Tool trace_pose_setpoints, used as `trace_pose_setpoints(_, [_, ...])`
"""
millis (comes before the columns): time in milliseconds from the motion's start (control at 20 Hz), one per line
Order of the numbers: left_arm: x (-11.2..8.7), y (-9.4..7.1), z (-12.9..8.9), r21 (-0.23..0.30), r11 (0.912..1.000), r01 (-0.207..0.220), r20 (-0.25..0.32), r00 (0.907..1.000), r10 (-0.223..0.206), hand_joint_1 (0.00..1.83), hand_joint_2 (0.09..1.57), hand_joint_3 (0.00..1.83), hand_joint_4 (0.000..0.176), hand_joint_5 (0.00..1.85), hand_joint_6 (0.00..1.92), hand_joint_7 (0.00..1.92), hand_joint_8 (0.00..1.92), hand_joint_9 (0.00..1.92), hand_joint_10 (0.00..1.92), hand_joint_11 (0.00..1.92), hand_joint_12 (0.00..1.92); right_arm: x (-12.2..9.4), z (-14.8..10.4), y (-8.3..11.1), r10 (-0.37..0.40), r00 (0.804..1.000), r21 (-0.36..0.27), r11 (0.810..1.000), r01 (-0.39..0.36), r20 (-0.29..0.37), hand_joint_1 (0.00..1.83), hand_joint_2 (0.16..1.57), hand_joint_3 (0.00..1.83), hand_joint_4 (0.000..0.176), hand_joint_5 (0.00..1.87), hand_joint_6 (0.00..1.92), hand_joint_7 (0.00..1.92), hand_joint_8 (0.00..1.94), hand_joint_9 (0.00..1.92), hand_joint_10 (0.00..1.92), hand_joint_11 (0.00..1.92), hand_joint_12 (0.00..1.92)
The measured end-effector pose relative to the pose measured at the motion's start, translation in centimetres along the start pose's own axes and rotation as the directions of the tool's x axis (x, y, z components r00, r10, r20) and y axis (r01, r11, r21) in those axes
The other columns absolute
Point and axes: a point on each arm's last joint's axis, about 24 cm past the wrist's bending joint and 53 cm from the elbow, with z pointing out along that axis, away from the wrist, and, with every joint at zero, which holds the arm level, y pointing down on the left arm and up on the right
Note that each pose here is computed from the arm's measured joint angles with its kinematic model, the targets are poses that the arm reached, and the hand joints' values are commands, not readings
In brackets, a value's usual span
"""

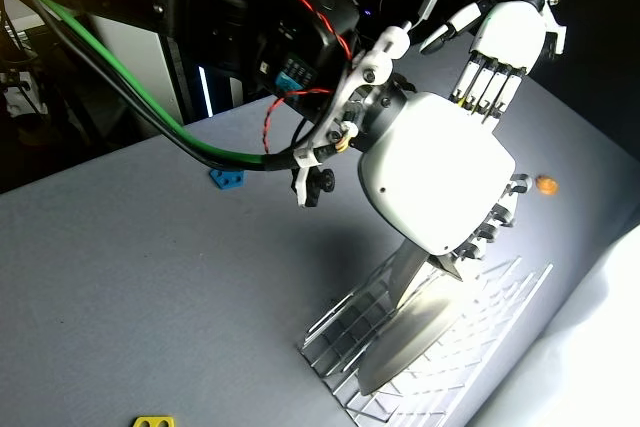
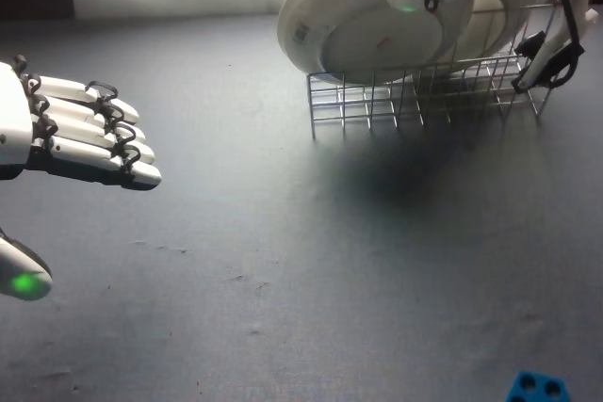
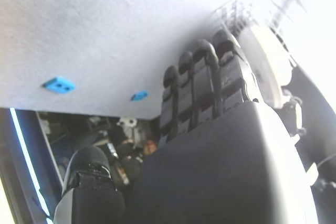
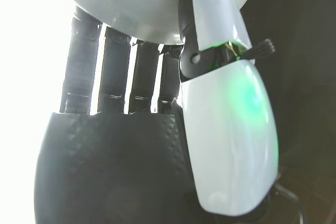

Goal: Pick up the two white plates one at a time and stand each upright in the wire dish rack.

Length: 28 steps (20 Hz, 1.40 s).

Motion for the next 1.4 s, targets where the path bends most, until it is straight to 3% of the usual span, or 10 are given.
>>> trace_pose_setpoints(350, [0.5, -0.8, 0.3, 0.023, 0.9995, -0.02, -0.022, 0.9996, 0.02, 0.0, 1.06, 0.0, 0.0, 0.18, 0.0, 0.19, 0.0, 0.15, 0.0, 0.0, 0.24, 0.1, 0.6, -1.9, -0.026, 1.0, 0.027, 0.999, 0.026, -0.011, 1.36, 1.15, 0.0, 0.0, 0.83, 1.17, 0.94, 1.03, 0.86, 1.26, 0.68, 1.41])
trace_pose_setpoints(400, [0.5, -1.0, 0.4, 0.028, 0.9994, -0.022, -0.023, 0.9995, 0.023, 0.0, 1.05, 0.0, 0.0, 0.17, 0.0, 0.17, 0.0, 0.13, 0.0, 0.0, 0.18, 0.1, 0.7, -2.2, -0.028, 1.0, 0.03, 0.999, 0.028, -0.012, 1.23, 1.16, 0.0, 0.0, 0.84, 1.18, 0.94, 1.08, 0.88, 0.94, 0.67, 1.41])
trace_pose_setpoints(450, [0.6, -1.1, 0.6, 0.029, 0.9992, -0.027, -0.027, 0.9992, 0.028, 0.0, 1.05, 0.0, 0.0, 0.17, 0.0, 0.18, 0.0, 0.13, 0.0, 0.0, 0.17, 0.0, 0.8, -2.3, -0.029, 1.0, 0.032, 0.999, 0.029, -0.012, 1.34, 1.14, 0.0, 0.0, 0.84, 1.16, 0.94, 1.04, 0.87, 1.19, 0.69, 1.42])
trace_pose_setpoints(500, [0.6, -1.0, 0.7, 0.024, 0.9993, -0.028, -0.026, 0.9992, 0.029, 0.0, 1.06, 0.0, 0.0, 0.15, 0.0, 0.17, 0.0, 0.13, 0.0, 0.0, 0.19, -0.1, 0.8, -2.4, -0.03, 0.999, 0.033, 0.999, 0.03, -0.01, 1.22, 1.16, 0.0, 0.0, 0.85, 1.18, 0.94, 1.08, 0.87, 0.92, 0.69, 1.41])
trace_pose_setpoints(550, [0.6, -0.8, 0.8, 0.01, 0.9993, -0.036, -0.028, 0.9989, 0.037, 0.0, 1.06, 0.0, 0.0, 0.14, 0.0, 0.16, 0.0, 0.12, 0.0, 0.0, 0.18, -0.1, 0.9, -2.4, -0.032, 0.999, 0.031, 0.999, 0.032, -0.01, 1.34, 1.14, 0.0, 0.0, 0.86, 1.15, 0.95, 1.02, 0.87, 1.18, 0.7, 1.4])
trace_pose_setpoints(650, [0.2, 0.1, 0.9, -0.027, 0.9987, -0.043, -0.015, 0.999, 0.042, 0.0, 1.05, 0.0, 0.0, 0.16, 0.0, 0.18, 0.0, 0.14, 0.0, 0.0, 0.2, 0.1, 1.1, -2.2, -0.034, 0.999, 0.028, 0.999, 0.034, -0.014, 1.36, 1.15, 0.0, 0.0, 0.81, 1.21, 0.94, 1.05, 0.83, 1.28, 0.68, 1.42])
trace_pose_setpoints(700, [0.1, 0.4, 0.9, -0.042, 0.9982, -0.042, -0.009, 0.9991, 0.042, 0.0, 1.06, 0.0, 0.0, 0.16, 0.0, 0.18, 0.0, 0.14, 0.0, 0.0, 0.19, 0.4, 1.2, -2.2, -0.034, 0.999, 0.027, 0.999, 0.035, -0.02, 1.22, 1.19, 0.0, 0.0, 0.78, 1.27, 0.91, 1.14, 0.82, 0.98, 0.64, 1.45])
trace_pose_setpoints(800, [-0.1, 0.8, 0.8, -0.06, 0.9973, -0.043, -0.003, 0.9991, 0.042, 0.0, 1.06, 0.0, 0.0, 0.18, 0.0, 0.2, 0.0, 0.16, 0.0, 0.0, 0.27, 1.0, 1.5, -2.4, -0.039, 0.999, 0.027, 0.999, 0.04, -0.031, 1.18, 1.19, 0.0, 0.011, 0.79, 1.27, 0.89, 1.15, 0.85, 0.76, 0.61, 1.45])
trace_pose_setpoints(1350, [-0.6, 1.5, 0.8, -0.091, 0.995, -0.042, 0.014, 0.9989, 0.044, 0.0, 1.05, 0.0, 0.0, 0.16, 0.0, 0.18, 0.0, 0.15, 0.0, 0.0, 0.24, 1.4, 1.6, -3.4, -0.071, 0.997, 0.038, 0.997, 0.073, -0.038, 1.12, 1.27, 0.0, 0.026, 0.67, 1.46, 0.73, 1.38, 0.67, 0.8, 0.35, 1.51])
trace_pose_setpoints(1400, [-0.6, 1.5, 0.8, -0.091, 0.995, -0.042, 0.014, 0.9989, 0.044, 0.0, 1.05, 0.0, 0.0, 0.16, 0.0, 0.18, 0.01, 0.15, 0.0, 0.0, 0.24, 1.4, 1.6, -3.4, -0.071, 0.997, 0.038, 0.997, 0.073, -0.038, 1.06, 1.29, 0.0, 0.0, 0.65, 1.47, 0.66, 0.96, 0.63, 0.82, 0.29, 1.53])
